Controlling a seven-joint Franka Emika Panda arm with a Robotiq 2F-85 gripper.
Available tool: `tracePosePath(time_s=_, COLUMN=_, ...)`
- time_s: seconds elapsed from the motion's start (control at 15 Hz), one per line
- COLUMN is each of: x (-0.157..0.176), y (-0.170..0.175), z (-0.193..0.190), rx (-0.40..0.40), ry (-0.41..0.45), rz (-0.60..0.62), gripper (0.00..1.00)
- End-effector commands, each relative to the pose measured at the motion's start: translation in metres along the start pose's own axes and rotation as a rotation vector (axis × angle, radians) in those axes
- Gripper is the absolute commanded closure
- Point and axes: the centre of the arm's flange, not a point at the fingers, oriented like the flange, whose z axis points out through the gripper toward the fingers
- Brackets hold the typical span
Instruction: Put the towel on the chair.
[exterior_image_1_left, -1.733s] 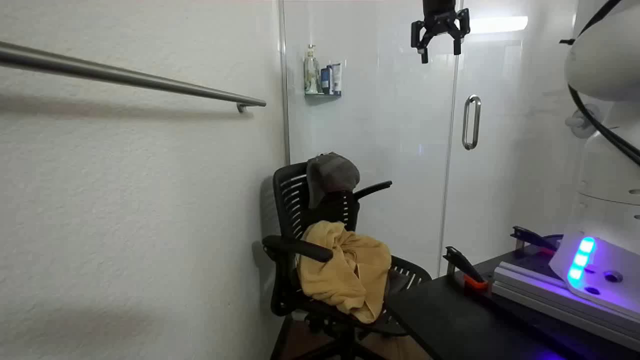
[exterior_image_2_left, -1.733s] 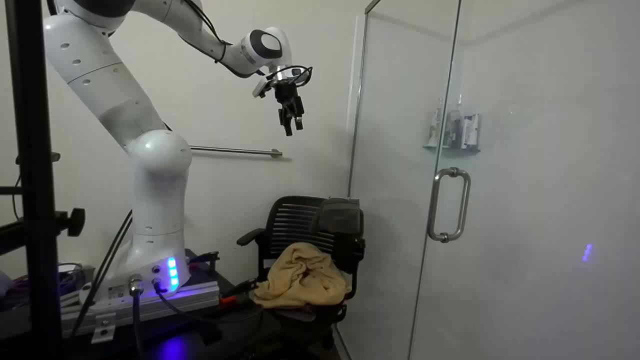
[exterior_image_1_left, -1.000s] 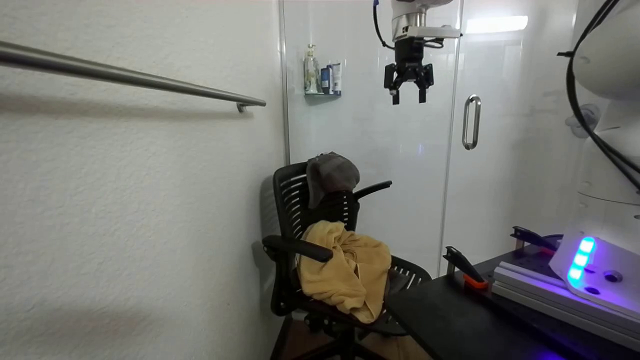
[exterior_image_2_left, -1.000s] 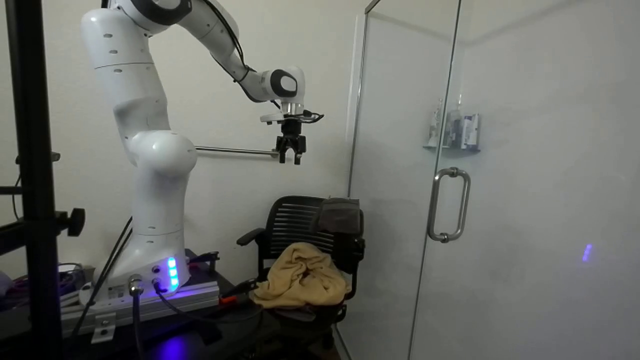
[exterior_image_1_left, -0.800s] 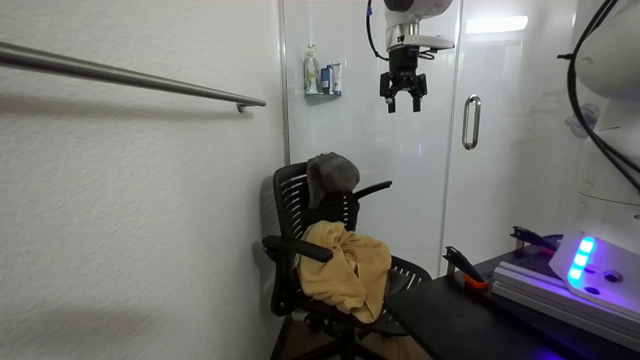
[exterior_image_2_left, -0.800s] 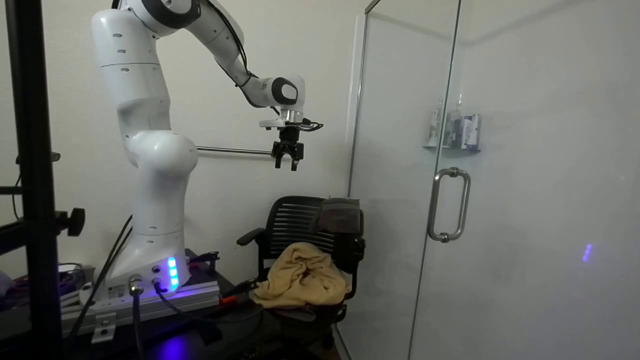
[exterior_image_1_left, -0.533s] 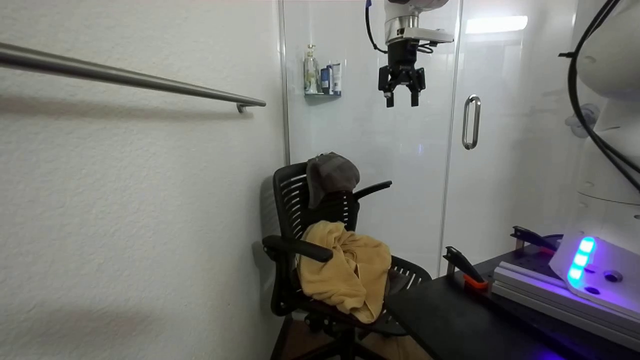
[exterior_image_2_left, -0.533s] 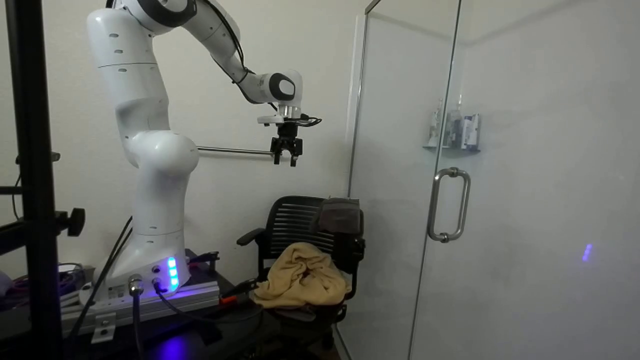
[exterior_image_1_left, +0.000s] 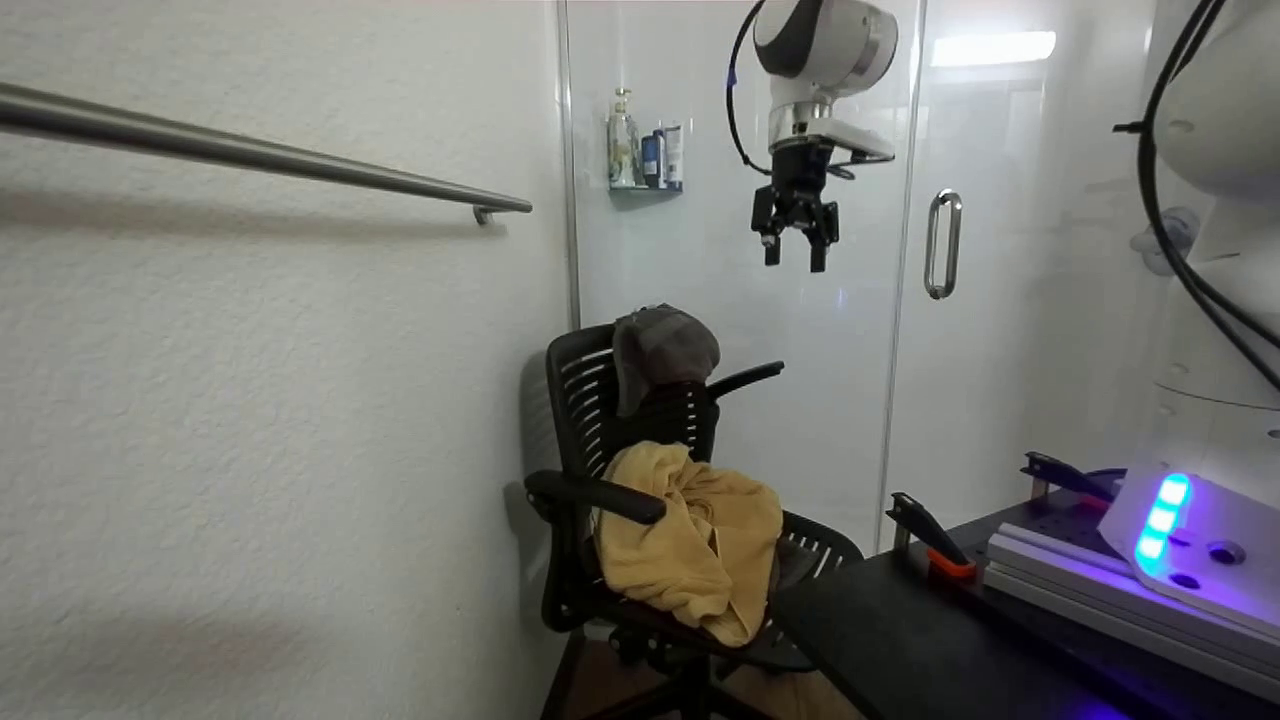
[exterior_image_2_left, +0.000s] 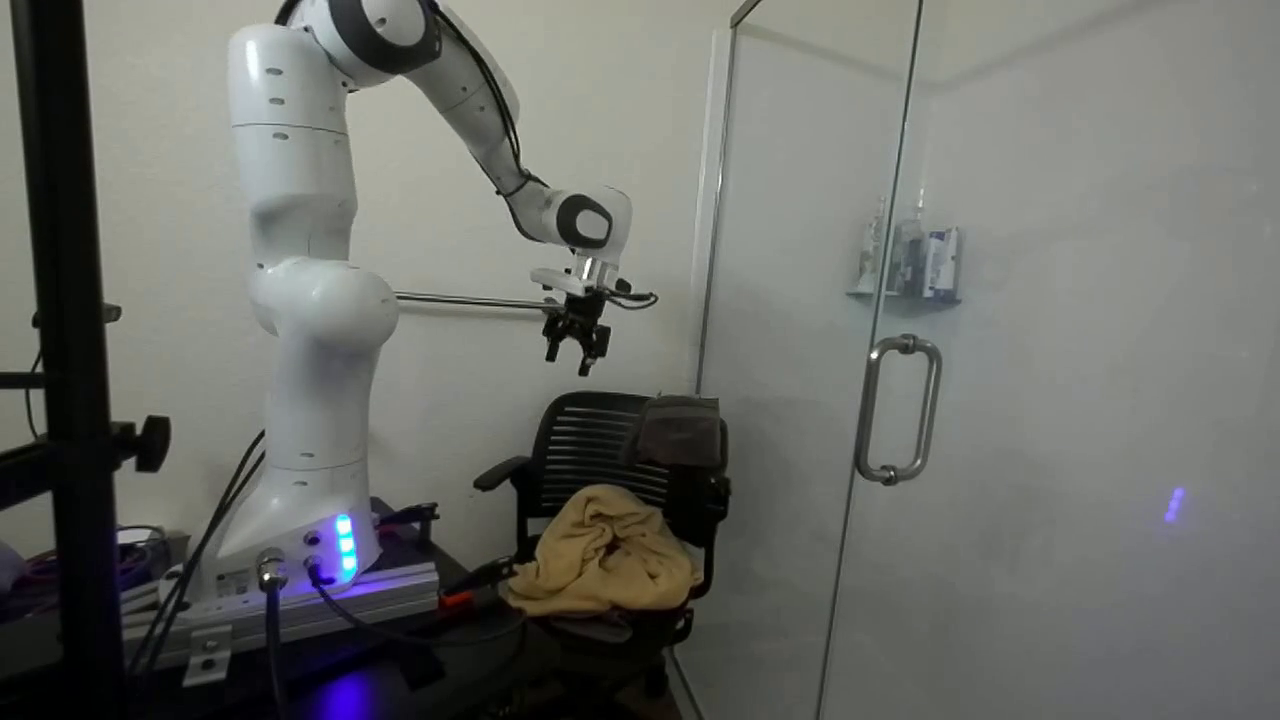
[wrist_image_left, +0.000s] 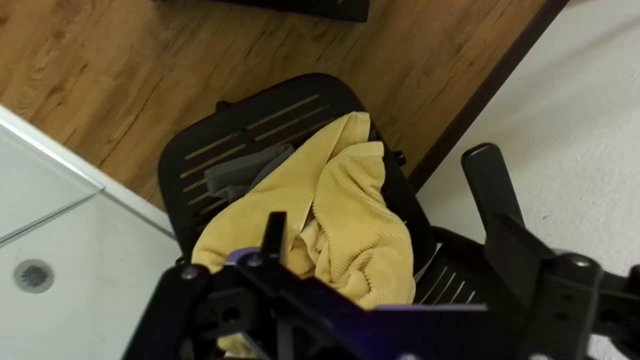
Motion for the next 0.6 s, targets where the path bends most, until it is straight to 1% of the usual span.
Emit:
tracePosePath(time_s=0.0, x=0.052, y=0.030, z=0.068, rx=0.126, ry=-0.116, rz=-0.080, gripper=0.00)
tracePosePath(time_s=0.07, x=0.057, y=0.034, z=0.079, rx=0.135, ry=-0.116, rz=-0.086, gripper=0.00)
tracePosePath(time_s=0.13, x=0.065, y=0.037, z=0.090, rx=0.119, ry=-0.108, rz=-0.067, gripper=0.00)
tracePosePath(time_s=0.27, x=0.081, y=0.041, z=0.097, rx=0.056, ry=-0.029, rz=-0.047, gripper=0.00)
tracePosePath(time_s=0.4, x=0.095, y=0.046, z=0.093, rx=-0.005, ry=0.054, rz=-0.069, gripper=0.00)
tracePosePath(time_s=0.53, x=0.110, y=0.058, z=0.089, rx=-0.067, ry=0.120, rz=-0.052, gripper=0.00)
